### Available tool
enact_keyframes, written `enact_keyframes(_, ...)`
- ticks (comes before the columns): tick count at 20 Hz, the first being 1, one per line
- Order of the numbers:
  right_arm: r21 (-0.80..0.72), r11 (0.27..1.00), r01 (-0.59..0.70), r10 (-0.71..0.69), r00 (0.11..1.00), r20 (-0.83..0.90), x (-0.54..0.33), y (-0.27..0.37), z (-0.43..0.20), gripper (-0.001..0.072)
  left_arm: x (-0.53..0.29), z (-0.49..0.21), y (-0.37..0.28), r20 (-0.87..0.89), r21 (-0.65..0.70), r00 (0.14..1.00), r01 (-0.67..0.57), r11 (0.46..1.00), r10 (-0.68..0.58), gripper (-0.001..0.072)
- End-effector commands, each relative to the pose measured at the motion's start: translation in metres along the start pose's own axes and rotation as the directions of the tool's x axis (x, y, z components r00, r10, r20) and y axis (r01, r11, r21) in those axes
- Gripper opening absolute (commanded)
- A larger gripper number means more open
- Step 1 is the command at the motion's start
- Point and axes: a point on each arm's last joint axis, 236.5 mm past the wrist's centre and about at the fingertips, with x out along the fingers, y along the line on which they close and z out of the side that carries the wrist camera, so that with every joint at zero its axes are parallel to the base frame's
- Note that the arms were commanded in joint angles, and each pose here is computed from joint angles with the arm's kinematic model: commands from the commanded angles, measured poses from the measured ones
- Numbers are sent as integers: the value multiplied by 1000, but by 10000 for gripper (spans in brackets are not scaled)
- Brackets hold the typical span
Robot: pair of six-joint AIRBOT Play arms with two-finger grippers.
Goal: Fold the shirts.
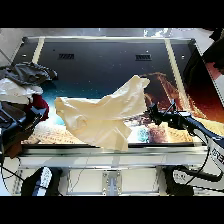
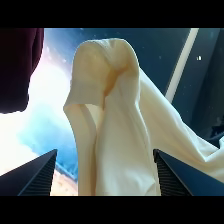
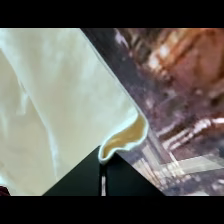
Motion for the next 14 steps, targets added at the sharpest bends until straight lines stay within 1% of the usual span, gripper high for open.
enact_keyframes(1,-17,999,-29,29,999,19,-1,16,9,13,12,-4,12,-32,-30,999,-21,999,20,699)
enact_keyframes(2,-25,999,-37,37,999,21,-2,20,12,12,22,-14,14,-82,-19,996,-20,1000,18,699)
enact_keyframes(4,-38,998,-49,50,999,15,-3,27,12,12,44,-36,5,-173,-4,984,33,999,-33,699)
enact_keyframes(6,-64,997,-48,48,999,-10,-3,28,7,12,69,-44,-16,-212,20,971,116,993,-109,699)
enact_keyframes(7,-80,996,-42,40,999,-26,-3,27,4,12,82,-43,-24,-221,45,967,137,989,-124,699)
enact_keyframes(10,-105,994,-41,33,996,-78,-4,25,-8,12,118,-26,-33,-221,150,971,127,980,-92,699)
enact_keyframes(14,-127,991,-34,20,994,-108,-4,22,-16,12,147,-3,-38,-223,161,970,131,978,-93,699)
